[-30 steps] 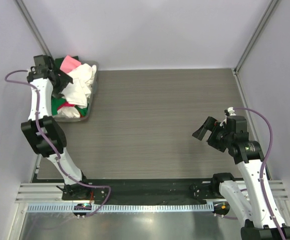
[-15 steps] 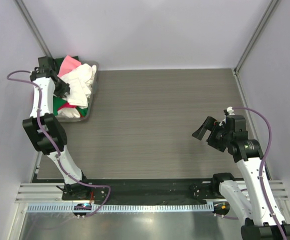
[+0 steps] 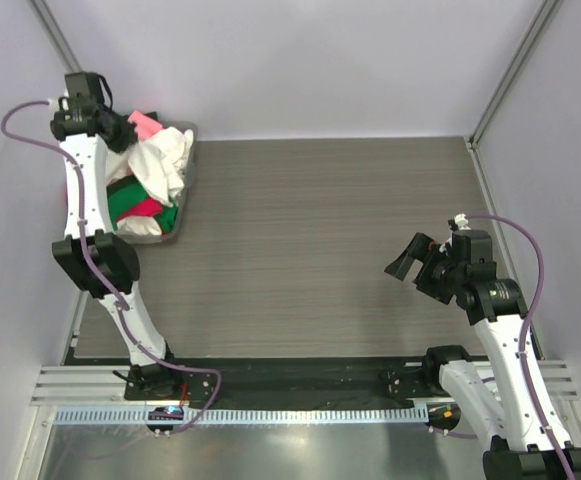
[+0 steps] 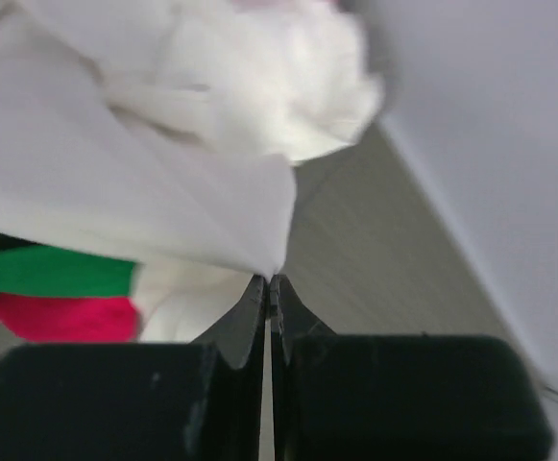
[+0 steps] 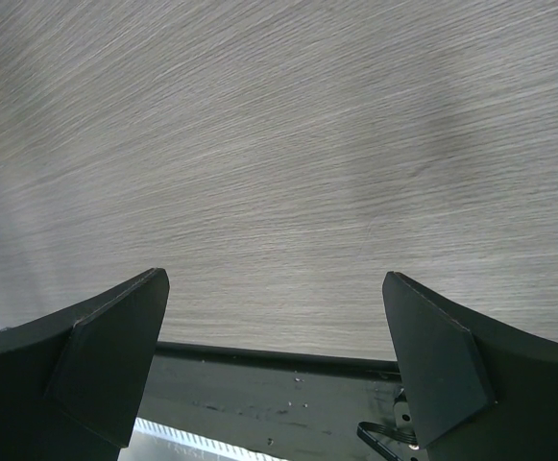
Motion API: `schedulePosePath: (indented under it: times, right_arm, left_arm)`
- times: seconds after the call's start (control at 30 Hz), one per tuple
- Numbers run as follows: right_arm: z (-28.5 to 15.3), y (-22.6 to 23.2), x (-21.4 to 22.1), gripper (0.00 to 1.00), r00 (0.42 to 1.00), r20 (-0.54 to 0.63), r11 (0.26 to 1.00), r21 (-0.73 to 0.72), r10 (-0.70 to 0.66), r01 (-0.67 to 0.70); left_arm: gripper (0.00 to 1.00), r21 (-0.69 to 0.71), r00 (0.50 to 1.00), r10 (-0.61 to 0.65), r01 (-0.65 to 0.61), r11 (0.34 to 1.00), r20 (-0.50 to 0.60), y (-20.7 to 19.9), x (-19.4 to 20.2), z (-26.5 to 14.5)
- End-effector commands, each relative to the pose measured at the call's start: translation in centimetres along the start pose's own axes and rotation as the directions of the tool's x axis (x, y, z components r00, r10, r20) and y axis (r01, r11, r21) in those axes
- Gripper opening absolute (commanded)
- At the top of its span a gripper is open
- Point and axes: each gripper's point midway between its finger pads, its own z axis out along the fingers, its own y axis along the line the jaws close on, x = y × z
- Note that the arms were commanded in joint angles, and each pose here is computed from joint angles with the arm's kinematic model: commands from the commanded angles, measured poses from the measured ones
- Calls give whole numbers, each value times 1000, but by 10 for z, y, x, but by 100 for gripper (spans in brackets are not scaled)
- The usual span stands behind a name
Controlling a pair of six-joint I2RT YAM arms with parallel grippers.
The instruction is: Fold and stack the t-shirts
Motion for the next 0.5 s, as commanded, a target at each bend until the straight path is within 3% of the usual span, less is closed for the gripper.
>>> schedulePosePath:
  times: [0.0, 0.03, 0.1, 0.13, 0.17, 0.23, 0.27, 0.33, 0.4, 0.47]
  right_arm:
    - [-3, 6, -10, 100, 999, 50, 1000, -18, -13, 14]
    - [-4, 6, -11, 100, 999, 52, 1000, -19, -18, 19]
    - [-5, 7, -12, 100, 998, 57, 999, -19, -25, 26]
    - [-7, 7, -12, 100, 998, 58, 999, -21, -25, 27]
    - [-8, 8, -12, 100, 997, 64, 999, -24, -31, 32]
    - [-10, 8, -12, 100, 997, 75, 999, -27, -30, 32]
    - [-10, 8, -13, 100, 997, 79, 999, -27, -25, 27]
    - [-9, 8, -13, 100, 996, 84, 999, -29, -20, 22]
    - [-8, 7, -14, 100, 996, 85, 1000, -25, -15, 17]
    - [-11, 7, -20, 100, 993, 114, 1000, -14, -18, 20]
  left_arm:
    - [0, 432, 977, -143, 62, 900, 159, -116, -47, -131]
    - [0, 588, 949, -208, 30, 808, 237, -149, -73, -190]
    - [0, 759, 908, -334, 29, 651, 252, -177, -93, -269]
    - [0, 853, 867, -408, -37, 521, 287, -192, -111, -318]
    - [0, 900, 843, -469, -38, 435, 263, -194, -119, -351]
    - [0, 954, 771, -571, -161, 251, 280, -188, -131, -439]
    - [0, 962, 759, -593, -194, 191, 270, -185, -132, -466]
    - [0, 966, 782, -584, -260, 12, 218, -184, -118, -521]
    - [0, 964, 835, -531, -239, -113, 145, -185, -103, -543]
    - [0, 969, 911, -401, -179, -168, 99, -199, -77, -535]
